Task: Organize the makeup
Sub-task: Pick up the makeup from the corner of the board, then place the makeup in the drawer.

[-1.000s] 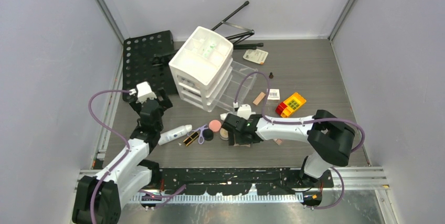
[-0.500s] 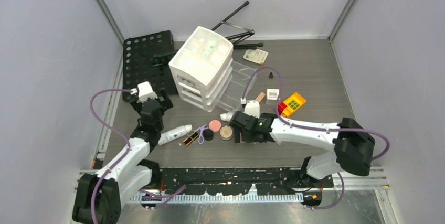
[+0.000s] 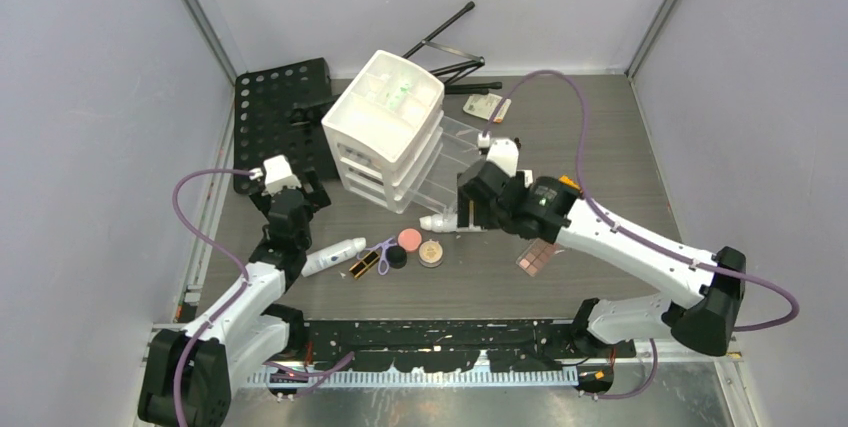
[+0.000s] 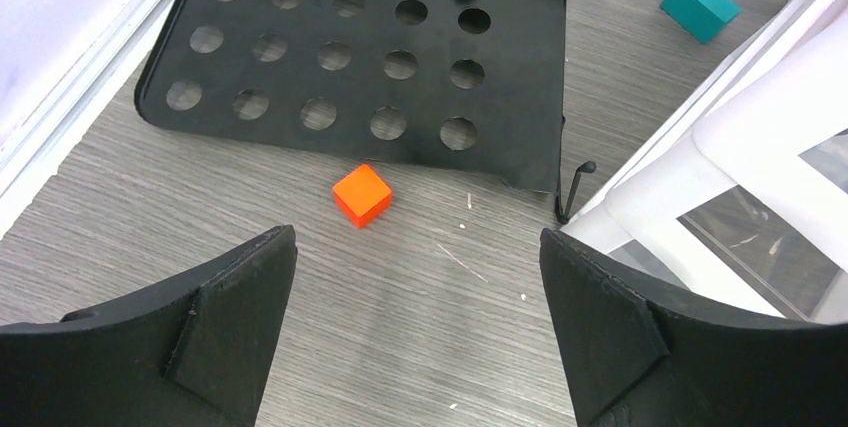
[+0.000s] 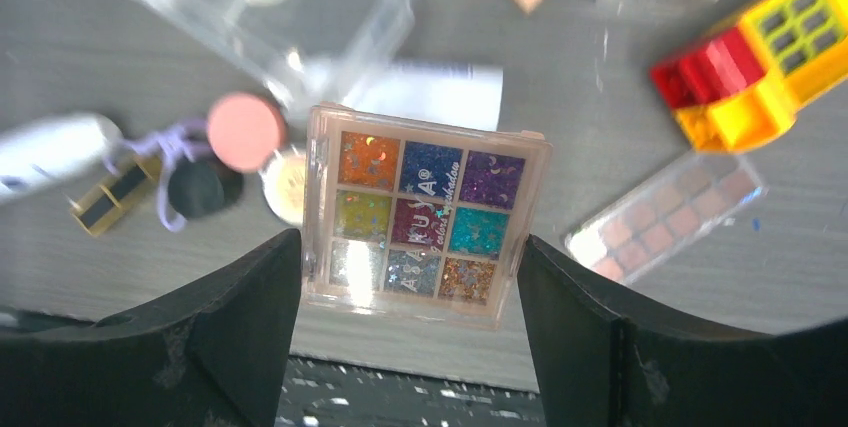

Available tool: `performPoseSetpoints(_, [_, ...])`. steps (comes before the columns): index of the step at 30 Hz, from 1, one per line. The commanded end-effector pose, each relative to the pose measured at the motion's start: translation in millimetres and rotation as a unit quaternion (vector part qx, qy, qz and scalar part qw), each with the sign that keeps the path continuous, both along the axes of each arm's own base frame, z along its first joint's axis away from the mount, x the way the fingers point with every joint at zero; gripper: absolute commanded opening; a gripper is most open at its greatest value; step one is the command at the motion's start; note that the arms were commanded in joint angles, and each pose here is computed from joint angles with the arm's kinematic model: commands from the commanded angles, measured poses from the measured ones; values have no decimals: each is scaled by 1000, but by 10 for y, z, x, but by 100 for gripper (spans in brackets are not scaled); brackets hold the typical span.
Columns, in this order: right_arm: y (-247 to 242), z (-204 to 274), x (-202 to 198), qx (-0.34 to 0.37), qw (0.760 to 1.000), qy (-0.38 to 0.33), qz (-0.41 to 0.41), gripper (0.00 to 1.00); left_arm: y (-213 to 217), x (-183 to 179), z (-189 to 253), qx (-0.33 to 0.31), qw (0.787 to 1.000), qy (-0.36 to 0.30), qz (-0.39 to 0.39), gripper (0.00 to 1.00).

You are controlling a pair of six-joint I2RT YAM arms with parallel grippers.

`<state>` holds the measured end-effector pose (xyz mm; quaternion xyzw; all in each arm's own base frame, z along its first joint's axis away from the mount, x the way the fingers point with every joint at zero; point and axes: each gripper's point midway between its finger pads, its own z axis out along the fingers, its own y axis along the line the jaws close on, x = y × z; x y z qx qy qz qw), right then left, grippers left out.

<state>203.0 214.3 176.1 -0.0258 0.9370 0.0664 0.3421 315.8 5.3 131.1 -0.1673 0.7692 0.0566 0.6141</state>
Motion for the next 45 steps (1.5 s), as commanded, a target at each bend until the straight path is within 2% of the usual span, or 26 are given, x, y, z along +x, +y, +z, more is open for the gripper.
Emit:
performPoseSetpoints(1, [27,396,401,-13,999,-33,21,67,-15,91,216,-7,999,-37,2,93])
performPoseSetpoints(8, [432,606,997,-17,997,-50,55,65,-41,121,206,-9,999,-35,-3,93])
performPoseSetpoints(13, [694,429,1272,-42,996,-40,70,65,-41,126,199,-9,999,-33,-2,94])
performPoseSetpoints(21, [776,47,1544,-58,997,-15,51,65,-42,120,211,-9,999,-36,-3,94])
performPoseSetpoints(31, [854,-277,1581,-52,997,18,56,65,-75,154,197,-7,999,-30,-12,94])
performPoseSetpoints(36, [892,-219,1587,-38,998,12,55,65,-75,153,187,-7,1000,-28,-12,95])
performPoseSetpoints(41, [797,-133,1596,-36,999,2,18,66,-79,166,179,-7,1000,-25,-12,95])
performPoseSetpoints(45, [699,-177,1631,-24,999,4,-42,68,-81,172,179,-7,1000,-24,-12,95])
